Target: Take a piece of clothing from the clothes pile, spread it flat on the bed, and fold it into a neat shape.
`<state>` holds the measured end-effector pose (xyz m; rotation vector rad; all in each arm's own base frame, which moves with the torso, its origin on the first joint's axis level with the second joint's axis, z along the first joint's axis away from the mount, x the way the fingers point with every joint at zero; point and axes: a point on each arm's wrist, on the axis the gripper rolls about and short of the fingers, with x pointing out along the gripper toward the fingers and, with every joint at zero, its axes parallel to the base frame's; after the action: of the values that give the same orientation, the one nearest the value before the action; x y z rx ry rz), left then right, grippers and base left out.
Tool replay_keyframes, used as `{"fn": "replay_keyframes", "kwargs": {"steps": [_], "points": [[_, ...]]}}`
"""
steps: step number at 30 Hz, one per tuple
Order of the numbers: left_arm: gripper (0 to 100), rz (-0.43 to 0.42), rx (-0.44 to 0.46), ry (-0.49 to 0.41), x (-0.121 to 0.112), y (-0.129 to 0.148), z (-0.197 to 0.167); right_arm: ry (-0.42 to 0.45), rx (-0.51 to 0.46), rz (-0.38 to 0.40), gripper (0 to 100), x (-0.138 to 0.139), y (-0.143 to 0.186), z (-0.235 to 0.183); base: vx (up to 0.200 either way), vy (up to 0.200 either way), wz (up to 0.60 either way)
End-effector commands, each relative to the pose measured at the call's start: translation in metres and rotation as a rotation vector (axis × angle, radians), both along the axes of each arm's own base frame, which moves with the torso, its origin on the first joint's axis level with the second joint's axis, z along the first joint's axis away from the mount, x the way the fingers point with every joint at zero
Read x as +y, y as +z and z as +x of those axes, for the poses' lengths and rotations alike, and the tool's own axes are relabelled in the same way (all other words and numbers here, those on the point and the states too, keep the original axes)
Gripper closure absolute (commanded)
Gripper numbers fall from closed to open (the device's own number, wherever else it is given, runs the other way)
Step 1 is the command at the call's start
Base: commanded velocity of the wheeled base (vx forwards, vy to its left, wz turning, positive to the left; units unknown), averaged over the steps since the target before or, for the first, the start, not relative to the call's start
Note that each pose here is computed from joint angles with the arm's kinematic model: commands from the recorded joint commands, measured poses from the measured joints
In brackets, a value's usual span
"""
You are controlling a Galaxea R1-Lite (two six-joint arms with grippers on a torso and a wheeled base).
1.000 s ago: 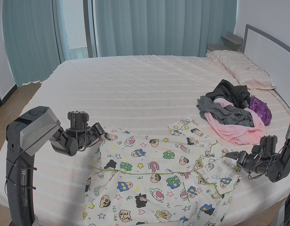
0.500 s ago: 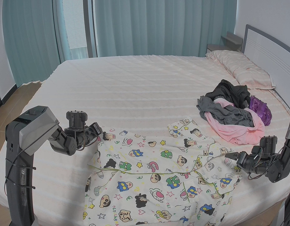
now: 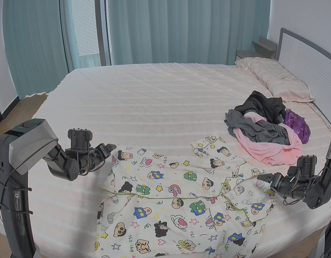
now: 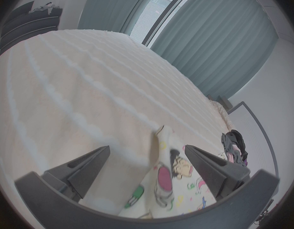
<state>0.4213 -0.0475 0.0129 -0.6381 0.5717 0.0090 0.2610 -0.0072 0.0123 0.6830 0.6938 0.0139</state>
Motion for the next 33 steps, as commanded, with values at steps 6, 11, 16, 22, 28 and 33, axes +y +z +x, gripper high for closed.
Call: {"fn": "replay_keyframes", "kwargs": {"steps": [6, 11, 16, 22, 28, 33], "points": [[0, -0.119, 0.159, 0.063, 0.008, 0.008, -0.076, -0.001, -0.002, 0.002, 0, 0.000, -0.001, -0.002, 0.000, 0.000, 0.00], [0, -0.191, 0.176, 0.058, 0.008, 0.006, -0.091, 0.000, -0.002, 0.002, 0, 0.000, -0.001, -0.003, 0.000, 0.000, 0.00], [0, -0.231, 0.187, 0.072, 0.005, 0.003, -0.093, 0.002, 0.001, 0.003, 0, 0.000, -0.001, -0.003, 0.000, 0.000, 0.00], [0, -0.238, 0.220, 0.035, -0.004, -0.007, -0.092, 0.002, -0.001, 0.003, 0, 0.000, -0.001, -0.004, 0.000, 0.000, 0.00], [0, -0.230, 0.234, 0.028, -0.006, -0.009, -0.094, 0.002, -0.001, 0.003, 0, 0.000, -0.001, -0.004, 0.000, 0.000, 0.00], [100, -0.195, 0.261, 0.011, -0.009, -0.012, -0.097, 0.002, -0.004, 0.002, 0, 0.001, 0.000, -0.004, 0.000, 0.000, 0.00]]}}
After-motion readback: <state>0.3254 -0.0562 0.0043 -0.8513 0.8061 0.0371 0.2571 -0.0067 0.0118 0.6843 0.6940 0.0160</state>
